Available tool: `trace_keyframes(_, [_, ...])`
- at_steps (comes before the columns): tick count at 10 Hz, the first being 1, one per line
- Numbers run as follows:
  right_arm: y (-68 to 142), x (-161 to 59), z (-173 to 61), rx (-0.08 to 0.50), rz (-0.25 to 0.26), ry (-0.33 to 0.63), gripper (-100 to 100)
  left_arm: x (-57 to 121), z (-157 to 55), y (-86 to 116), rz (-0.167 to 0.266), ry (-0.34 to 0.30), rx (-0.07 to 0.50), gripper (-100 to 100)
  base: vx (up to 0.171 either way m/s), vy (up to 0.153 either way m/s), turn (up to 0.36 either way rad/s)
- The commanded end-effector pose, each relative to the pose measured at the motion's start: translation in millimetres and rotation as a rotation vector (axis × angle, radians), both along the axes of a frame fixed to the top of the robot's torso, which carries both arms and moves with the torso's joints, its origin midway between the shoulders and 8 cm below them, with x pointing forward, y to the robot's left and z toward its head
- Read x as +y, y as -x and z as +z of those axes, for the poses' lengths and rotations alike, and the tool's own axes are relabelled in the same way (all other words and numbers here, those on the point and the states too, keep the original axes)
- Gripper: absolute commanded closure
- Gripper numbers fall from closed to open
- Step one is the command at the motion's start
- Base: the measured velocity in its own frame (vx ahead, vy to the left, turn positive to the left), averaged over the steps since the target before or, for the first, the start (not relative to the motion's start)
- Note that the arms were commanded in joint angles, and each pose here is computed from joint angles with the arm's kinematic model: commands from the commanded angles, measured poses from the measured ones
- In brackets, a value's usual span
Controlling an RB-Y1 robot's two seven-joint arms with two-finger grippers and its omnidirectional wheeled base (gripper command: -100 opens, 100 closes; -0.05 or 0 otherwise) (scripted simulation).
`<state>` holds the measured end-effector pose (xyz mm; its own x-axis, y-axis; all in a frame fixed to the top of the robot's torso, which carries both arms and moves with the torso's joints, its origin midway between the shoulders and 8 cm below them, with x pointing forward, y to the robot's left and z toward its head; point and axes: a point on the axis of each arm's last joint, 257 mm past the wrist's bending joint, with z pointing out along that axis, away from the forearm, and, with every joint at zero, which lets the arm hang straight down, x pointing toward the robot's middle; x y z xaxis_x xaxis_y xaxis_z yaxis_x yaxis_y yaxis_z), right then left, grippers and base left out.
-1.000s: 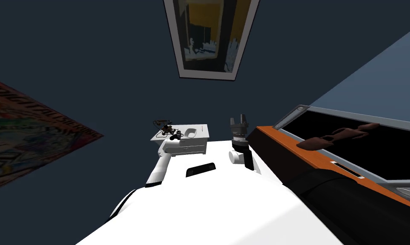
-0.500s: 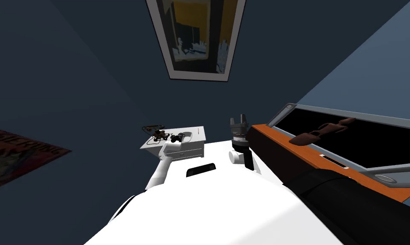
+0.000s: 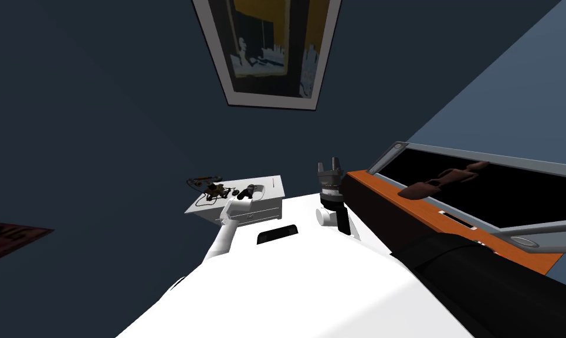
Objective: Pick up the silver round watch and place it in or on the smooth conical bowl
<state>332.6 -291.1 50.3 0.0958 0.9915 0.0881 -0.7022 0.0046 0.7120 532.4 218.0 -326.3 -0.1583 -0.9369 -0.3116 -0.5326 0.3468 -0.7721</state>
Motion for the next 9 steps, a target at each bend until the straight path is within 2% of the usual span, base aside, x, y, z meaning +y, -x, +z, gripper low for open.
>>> trace_keyframes(1, [0.0,0.0,0.0,0.000,0.000,0.000,0,0.0,0.0,0.0,0.000,0.000,0.000,-100,0.000,0.000,0.000])
trace_keyframes(4, [0.0,0.0,0.0,0.000,0.000,0.000,0,0.0,0.0,0.0,0.000,0.000,0.000,-100,0.000,0.000,0.000])
trace_keyframes(5, [0.0,0.0,0.0,0.000,0.000,0.000,0,0.0,0.0,0.0,0.000,0.000,0.000,0,0.000,0.000,0.000])
trace_keyframes(6, [0.0,0.0,0.0,0.000,0.000,0.000,0,27.0,7.9,-4.4,0.023,-0.006,0.004,-100,-0.038,-0.053,-0.151])
trace_keyframes(9, [0.0,0.1,0.0,0.000,0.000,0.000,0,64.7,23.1,-10.4,0.055,-0.007,0.006,-100,-0.051,-0.090,-0.106])
